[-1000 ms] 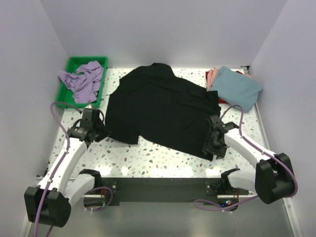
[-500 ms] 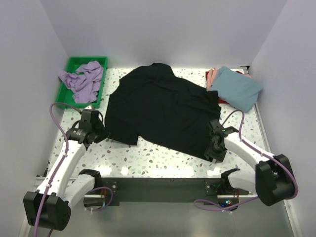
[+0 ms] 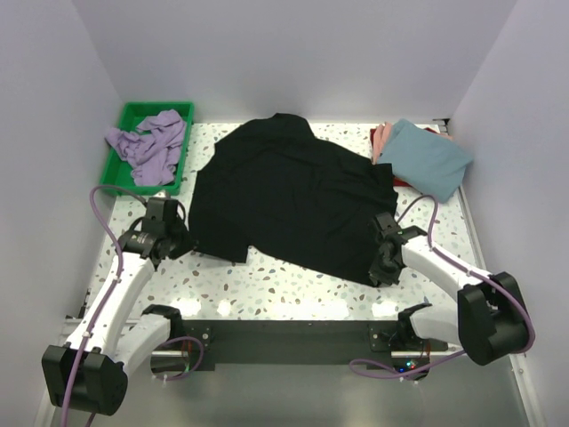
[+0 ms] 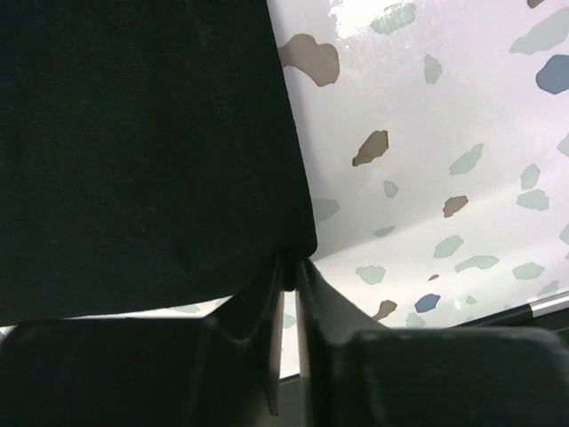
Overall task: Fold and stack the t-shirts
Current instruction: Fold the tshirt
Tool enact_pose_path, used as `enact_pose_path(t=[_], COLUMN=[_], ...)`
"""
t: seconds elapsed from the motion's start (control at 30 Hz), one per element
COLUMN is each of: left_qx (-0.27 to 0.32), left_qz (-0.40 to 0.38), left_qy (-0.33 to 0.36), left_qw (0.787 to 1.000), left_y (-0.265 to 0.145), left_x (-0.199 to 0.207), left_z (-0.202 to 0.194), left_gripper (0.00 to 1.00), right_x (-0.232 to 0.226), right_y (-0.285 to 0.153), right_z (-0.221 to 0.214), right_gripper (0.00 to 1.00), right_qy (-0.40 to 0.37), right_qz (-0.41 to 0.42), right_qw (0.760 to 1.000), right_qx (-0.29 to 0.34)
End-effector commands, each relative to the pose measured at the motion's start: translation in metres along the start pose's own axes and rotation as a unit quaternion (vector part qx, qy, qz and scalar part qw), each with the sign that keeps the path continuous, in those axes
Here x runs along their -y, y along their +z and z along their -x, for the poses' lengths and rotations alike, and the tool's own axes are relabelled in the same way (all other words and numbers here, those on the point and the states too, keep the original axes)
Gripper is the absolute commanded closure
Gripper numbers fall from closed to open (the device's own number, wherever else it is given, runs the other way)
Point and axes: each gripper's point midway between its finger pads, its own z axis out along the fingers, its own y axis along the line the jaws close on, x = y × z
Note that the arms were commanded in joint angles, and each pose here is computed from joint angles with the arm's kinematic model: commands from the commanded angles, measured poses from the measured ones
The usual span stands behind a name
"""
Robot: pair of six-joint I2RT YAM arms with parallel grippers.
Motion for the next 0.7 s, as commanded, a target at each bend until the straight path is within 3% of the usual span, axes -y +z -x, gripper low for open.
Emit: enact_pose_path(t=[0.0, 0.1, 0.37, 0.5, 0.67], left_qx=[0.018, 0.022, 0.056, 0.059, 0.037], left_qz=[-0.007, -0.007, 0.026, 0.043, 0.038], left_qy=[0.010, 0.011, 0.032, 0.031, 0.014], left_qw=[1.000, 1.000, 0.998, 0.997, 0.998], left_y=[-0.010, -0.013, -0.045, -0.055, -0.069], left_x=[0.004, 0.004, -0.004, -0.016, -0.024], left_z=[0.014, 0.016, 0.051, 0.044, 0.023], left_gripper=[1.00, 1.00, 1.00, 1.00, 1.00], right_x=[-0.003, -0.006, -0.003, 0.015, 0.023], right_y=[0.012, 0.011, -0.032, -0.049, -0.061], right_z=[0.011, 0.009, -0.008, -0.029, -0.040], right_gripper=[0.90, 1.00, 1.00, 1.00, 1.00], right_qy=[0.008, -0.001, -0.044, -0.064, -0.061], right_qz=[-0.007, -0.003, 0.018, 0.001, 0.005], right_qw=[1.000, 1.000, 0.998, 0.994, 0.992], right_qx=[0.026, 0.015, -0.043, -0.091, -0.108])
